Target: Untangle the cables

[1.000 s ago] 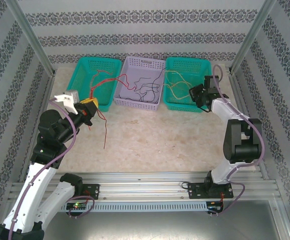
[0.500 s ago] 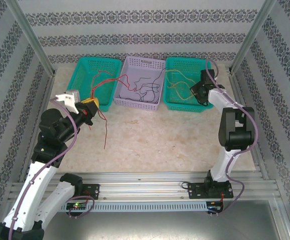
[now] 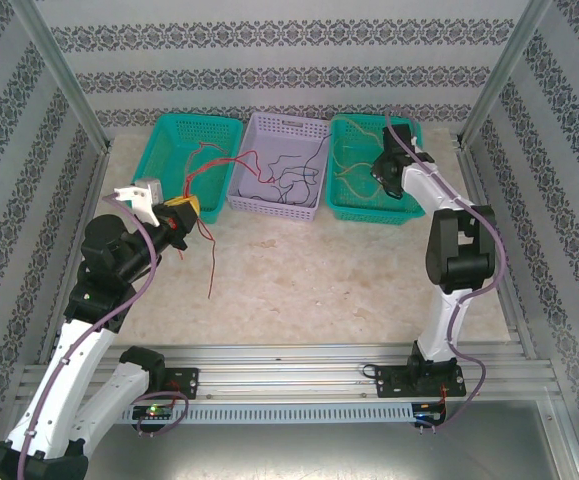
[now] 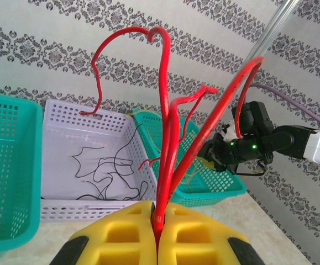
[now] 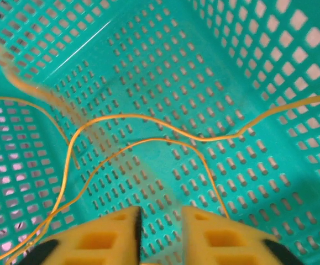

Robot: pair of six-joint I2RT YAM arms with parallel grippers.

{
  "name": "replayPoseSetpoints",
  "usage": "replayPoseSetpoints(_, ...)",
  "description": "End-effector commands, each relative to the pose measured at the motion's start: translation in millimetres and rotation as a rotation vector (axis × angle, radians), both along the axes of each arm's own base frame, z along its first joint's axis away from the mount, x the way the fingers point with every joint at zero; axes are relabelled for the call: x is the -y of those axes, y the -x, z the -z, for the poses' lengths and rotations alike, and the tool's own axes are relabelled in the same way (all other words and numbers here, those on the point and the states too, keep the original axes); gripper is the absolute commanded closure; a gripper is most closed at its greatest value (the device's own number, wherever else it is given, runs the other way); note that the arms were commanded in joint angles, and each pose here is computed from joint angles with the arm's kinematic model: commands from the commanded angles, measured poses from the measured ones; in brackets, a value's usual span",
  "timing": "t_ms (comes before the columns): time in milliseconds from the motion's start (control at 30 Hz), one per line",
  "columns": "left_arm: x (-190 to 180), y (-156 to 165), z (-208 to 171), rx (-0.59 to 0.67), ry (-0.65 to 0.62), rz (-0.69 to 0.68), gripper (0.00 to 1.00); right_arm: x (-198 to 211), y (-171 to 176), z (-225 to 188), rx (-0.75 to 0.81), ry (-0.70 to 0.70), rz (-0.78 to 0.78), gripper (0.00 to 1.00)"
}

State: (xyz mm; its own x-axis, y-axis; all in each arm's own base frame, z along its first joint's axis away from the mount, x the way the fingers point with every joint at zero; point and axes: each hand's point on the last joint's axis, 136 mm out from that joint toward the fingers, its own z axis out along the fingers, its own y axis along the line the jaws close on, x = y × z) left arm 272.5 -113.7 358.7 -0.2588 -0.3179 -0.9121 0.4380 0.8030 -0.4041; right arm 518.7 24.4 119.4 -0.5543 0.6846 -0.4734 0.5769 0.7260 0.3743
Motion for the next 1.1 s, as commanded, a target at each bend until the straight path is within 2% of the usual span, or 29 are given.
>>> replayPoseSetpoints(0, -0.9, 2.3, -21.5, 0.064, 0.021, 0.004, 1.00, 3.8, 6.1, 2.2, -0.034, 0.017, -0.006, 0.64)
replayPoseSetpoints(100, -0.4, 2.0, -22.0, 0.065, 0.022, 0.007, 1.00, -0.2, 9.5, -6.2, -0.021, -0.003, -0.023, 0.58)
replayPoseSetpoints(300, 0.0, 1.2, -21.1, 0.061, 0.024, 0.009, 1.00, -2.3, 15.8, -38.5, 0.084, -0.023, -0.017, 0.54)
replayPoseSetpoints(467, 0.7, 1.7, -21.5, 0.061, 0.026, 0.012, 1.00, -34.7, -3.1, -75.3, 0.183, 0.010, -0.145, 0.53)
replayPoseSetpoints(533, 0.0, 1.8, -21.9, 0.063, 0.024, 0.009, 1.00, -55.7, -18.0, -77.1, 0.183, -0.018, -0.232, 0.53)
replayPoseSetpoints(667, -0.6, 2.4, -21.3, 0.063, 0.018, 0.006, 1.00, -63.6, -36.5, -51.4, 0.077, -0.020, -0.260, 0.53)
replayPoseSetpoints(800, -0.9, 1.6, -20.4, 0.061, 0.016, 0.004, 1.00, -53.9, -58.7, -43.1, 0.073, 0.046, -0.260, 0.53)
replayPoseSetpoints(1067, -1.2, 0.2, -19.6, 0.058, 0.007, 0.000, 1.00, -39.8, -93.6, -62.1, 0.058, 0.301, -0.327, 0.52)
